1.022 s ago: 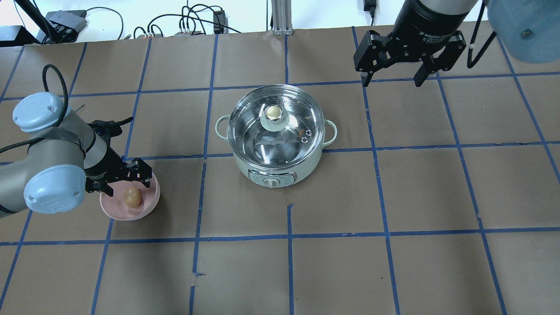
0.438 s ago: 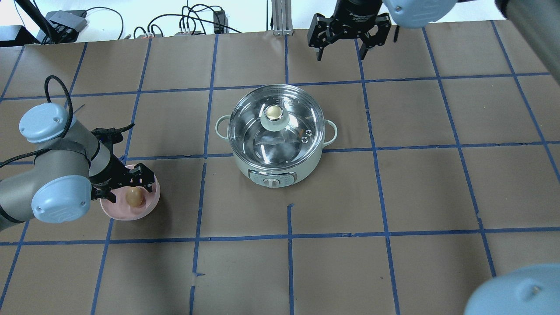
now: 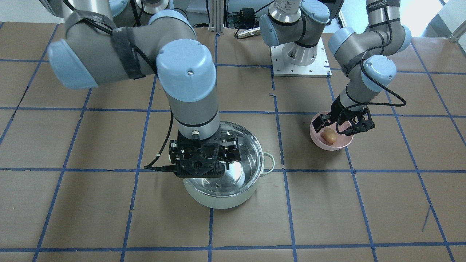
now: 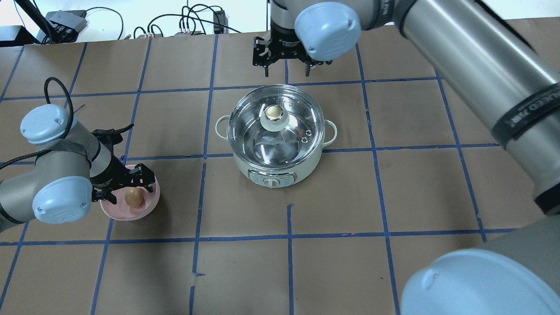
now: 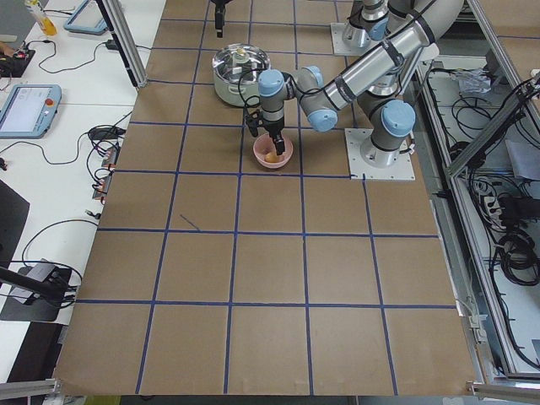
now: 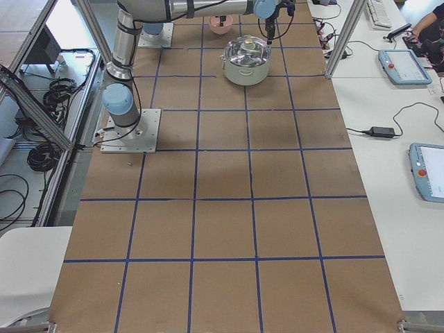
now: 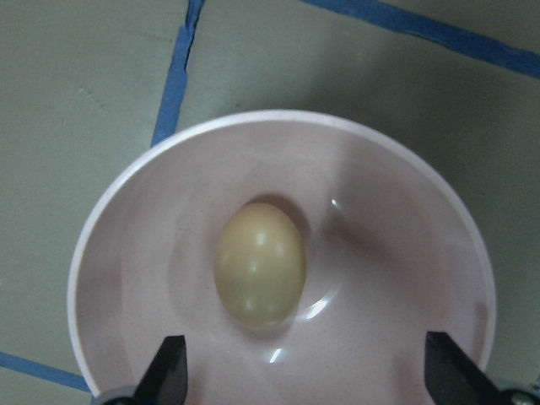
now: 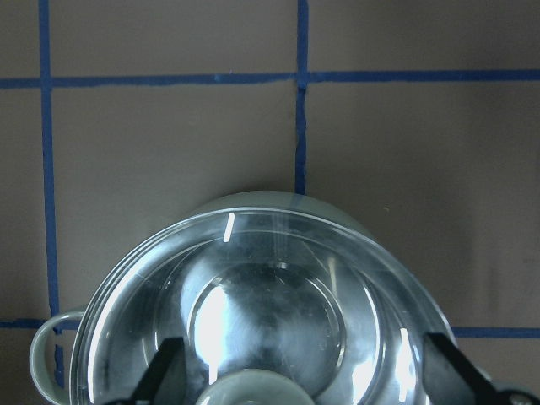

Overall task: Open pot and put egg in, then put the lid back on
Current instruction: 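Lower the left gripper onto the egg while the right gripper reaches the lid knob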

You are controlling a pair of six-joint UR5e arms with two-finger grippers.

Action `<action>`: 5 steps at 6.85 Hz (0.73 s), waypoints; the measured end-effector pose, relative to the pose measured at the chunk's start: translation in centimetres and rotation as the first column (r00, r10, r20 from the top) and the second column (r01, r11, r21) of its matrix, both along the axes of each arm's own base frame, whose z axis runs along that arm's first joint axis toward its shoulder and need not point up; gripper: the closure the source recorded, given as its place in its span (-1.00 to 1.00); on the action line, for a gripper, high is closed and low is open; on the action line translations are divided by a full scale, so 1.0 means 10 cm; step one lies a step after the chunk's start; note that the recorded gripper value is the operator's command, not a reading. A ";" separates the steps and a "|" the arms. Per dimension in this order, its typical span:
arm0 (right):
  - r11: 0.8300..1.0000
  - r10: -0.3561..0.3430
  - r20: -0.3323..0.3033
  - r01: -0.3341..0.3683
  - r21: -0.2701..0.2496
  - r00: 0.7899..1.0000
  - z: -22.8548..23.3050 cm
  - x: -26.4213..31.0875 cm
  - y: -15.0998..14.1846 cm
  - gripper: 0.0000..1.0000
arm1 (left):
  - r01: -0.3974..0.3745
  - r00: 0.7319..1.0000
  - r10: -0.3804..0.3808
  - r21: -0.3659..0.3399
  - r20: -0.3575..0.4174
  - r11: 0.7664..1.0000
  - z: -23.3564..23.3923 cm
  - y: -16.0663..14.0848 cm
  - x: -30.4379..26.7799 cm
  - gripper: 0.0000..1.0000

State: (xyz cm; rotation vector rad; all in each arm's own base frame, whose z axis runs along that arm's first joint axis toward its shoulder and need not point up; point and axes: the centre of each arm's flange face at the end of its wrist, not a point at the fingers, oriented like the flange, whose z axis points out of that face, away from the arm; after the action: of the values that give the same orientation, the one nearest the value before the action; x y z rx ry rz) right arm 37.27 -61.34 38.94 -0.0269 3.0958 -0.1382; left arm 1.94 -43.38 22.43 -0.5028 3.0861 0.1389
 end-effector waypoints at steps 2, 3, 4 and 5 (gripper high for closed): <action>0.998 0.023 -0.032 -0.021 0.058 0.999 -0.37 0.24 0.27 -0.84 | -0.009 1.000 0.009 0.004 -0.001 1.000 -0.03 0.00 0.01 -1.00; 0.997 0.024 -0.017 -0.023 0.079 1.000 -0.43 0.25 0.35 -0.82 | -0.011 1.000 0.011 0.007 -0.002 1.000 -0.04 0.01 0.01 -1.00; 0.996 0.025 -0.002 -0.025 0.091 1.000 -0.44 0.26 0.40 -0.61 | -0.012 1.000 0.012 0.013 -0.004 1.000 -0.07 0.01 0.01 -1.00; 0.995 0.027 0.007 -0.028 0.095 1.000 -0.44 0.27 0.42 -0.47 | -0.014 1.000 0.014 0.019 -0.007 1.000 -0.10 0.00 0.02 -1.00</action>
State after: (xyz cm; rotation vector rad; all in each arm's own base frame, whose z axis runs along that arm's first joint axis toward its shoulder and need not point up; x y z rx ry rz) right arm 39.93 -57.16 34.56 -0.0656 3.0908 0.0106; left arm 2.12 -43.39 21.45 -0.5242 3.0858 0.1708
